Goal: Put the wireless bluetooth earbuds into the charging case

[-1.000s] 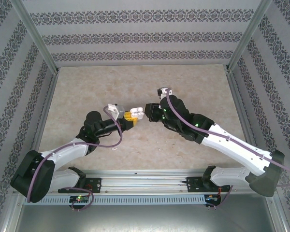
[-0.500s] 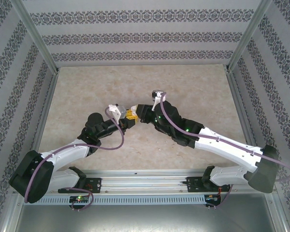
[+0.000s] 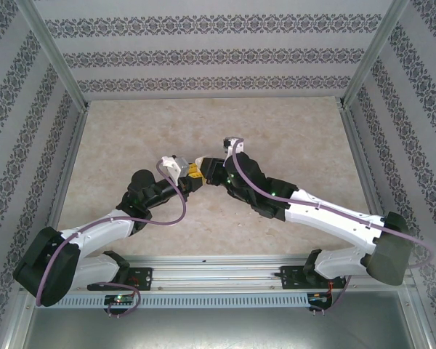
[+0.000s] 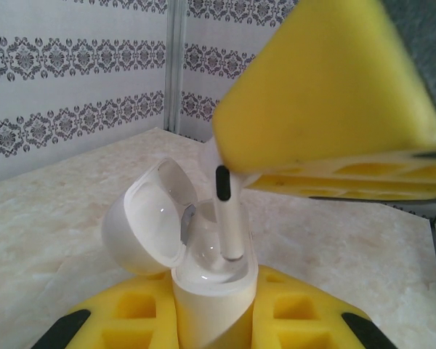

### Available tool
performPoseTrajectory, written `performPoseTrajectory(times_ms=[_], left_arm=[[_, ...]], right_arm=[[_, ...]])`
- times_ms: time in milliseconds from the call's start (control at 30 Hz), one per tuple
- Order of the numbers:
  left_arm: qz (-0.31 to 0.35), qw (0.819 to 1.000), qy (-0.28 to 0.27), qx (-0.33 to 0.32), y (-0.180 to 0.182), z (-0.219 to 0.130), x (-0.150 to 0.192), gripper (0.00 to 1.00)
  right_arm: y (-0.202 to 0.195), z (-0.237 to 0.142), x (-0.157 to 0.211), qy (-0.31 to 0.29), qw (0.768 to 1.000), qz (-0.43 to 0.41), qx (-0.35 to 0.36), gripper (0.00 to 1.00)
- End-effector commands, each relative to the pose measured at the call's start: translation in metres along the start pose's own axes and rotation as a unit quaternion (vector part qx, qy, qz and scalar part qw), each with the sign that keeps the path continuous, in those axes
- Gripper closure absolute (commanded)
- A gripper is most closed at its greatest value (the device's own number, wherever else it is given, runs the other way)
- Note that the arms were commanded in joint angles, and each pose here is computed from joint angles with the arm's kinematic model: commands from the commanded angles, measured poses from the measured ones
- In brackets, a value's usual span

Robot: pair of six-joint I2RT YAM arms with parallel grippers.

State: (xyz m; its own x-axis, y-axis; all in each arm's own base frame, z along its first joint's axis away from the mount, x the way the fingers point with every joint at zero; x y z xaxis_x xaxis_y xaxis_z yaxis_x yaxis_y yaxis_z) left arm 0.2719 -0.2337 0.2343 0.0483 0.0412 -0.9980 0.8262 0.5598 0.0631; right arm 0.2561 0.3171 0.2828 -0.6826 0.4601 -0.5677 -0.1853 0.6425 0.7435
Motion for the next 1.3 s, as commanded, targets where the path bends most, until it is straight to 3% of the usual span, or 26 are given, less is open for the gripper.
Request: performPoseTrajectory(times_ms=[0,467,667,1267], left_arm=[[0.009,0.999,-0.041,0.002,-0.002,0.001,-0.026,1.0],[0.008,0.999,-0.042,0.0,-0.002,0.0,-0.027,1.0],[0.01,0.999,-0.043,0.002,-0.002,0.001,-0.029,1.0],[0.008,0.999,-0.042,0.005,-0.004,-0.001,-0.032,1.0]], right_arm=[[0.003,0.004,0.007,0.007,1.0,0.01,-0.006,0.81],[-0.013,0.013,0.025,0.051,0.998,0.017,0.038,0.81],[-0.02,0.012,0.03,0.069,0.996,0.009,0.058,0.72],[-0.02,0.011,0.03,0.085,0.993,-0.001,0.085,0.62]])
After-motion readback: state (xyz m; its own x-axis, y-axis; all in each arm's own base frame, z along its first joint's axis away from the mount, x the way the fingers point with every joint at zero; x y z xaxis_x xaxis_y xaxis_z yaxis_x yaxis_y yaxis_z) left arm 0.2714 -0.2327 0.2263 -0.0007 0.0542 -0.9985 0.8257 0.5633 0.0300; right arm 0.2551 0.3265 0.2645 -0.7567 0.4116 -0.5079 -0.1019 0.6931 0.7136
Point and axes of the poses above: each hand's point on the last joint's axis, 136 mm out from that joint toward the fingers, its own z axis out along the fingers, its own y axis along the line the jaws close on, x = y × z, the point moved 2 cm from there along -z, back along the fingers, and after that the axes turned 9 degrees about z, right-handed, at the moved point
